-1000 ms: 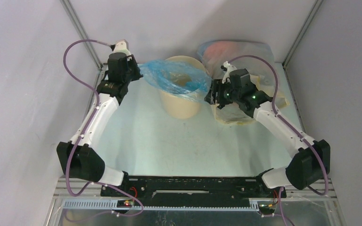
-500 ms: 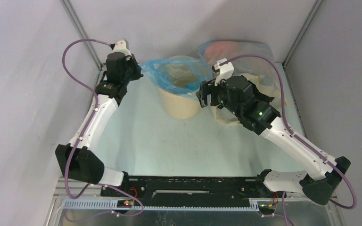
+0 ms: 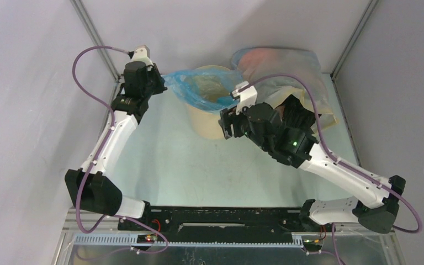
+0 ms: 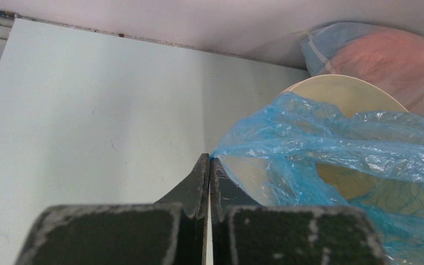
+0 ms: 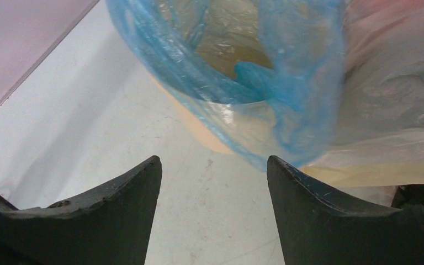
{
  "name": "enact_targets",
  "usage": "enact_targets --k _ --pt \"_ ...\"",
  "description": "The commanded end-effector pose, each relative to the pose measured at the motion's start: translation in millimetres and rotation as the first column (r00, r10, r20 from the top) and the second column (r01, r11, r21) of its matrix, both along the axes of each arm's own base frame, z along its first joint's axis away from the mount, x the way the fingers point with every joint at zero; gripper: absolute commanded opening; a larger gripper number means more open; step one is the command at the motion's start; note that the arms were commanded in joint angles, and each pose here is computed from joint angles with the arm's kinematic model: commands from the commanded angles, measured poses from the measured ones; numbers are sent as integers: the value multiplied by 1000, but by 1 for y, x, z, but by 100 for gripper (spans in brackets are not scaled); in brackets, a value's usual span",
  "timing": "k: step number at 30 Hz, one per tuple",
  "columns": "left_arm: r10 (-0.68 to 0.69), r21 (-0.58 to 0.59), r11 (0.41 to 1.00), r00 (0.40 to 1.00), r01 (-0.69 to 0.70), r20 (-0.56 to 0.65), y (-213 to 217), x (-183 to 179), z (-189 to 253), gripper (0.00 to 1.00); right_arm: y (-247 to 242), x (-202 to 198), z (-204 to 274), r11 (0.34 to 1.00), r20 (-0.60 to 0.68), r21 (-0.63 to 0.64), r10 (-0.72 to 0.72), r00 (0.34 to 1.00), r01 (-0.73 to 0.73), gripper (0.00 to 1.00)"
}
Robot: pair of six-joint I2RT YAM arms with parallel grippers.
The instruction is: Put the trash bags into the trash bin
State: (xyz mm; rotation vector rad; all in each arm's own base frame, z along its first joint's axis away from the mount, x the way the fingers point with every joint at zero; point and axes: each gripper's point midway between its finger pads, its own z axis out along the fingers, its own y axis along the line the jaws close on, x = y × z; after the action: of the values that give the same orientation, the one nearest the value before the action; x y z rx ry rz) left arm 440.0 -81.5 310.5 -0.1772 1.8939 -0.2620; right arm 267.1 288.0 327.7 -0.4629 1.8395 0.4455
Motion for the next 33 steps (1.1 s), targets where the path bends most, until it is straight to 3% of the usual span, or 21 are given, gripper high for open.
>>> enact_targets --k 1,5,14,21,30,33 --pt "18 -16 1000 998 -17 56 5 0 23 0 13 -14 50 996 139 67 49 989 -59 66" --pt "18 -16 1000 998 -17 59 5 -1 24 0 32 -8 46 995 168 0 100 981 -101 63" --pt "18 -17 1000 998 -17 58 5 -1 25 0 73 35 7 947 112 -304 140 984 -100 56" --pt "22 -14 1000 998 -21 54 6 -1 24 0 89 62 -16 928 84 -363 130 988 -91 47" --pt "23 -11 1000 999 -22 45 6 0 22 0 87 80 -31 923 77 -381 94 993 -58 43" --pt "25 -7 1000 999 -25 43 6 0 21 0 85 83 -35 918 76 -394 84 994 -48 34"
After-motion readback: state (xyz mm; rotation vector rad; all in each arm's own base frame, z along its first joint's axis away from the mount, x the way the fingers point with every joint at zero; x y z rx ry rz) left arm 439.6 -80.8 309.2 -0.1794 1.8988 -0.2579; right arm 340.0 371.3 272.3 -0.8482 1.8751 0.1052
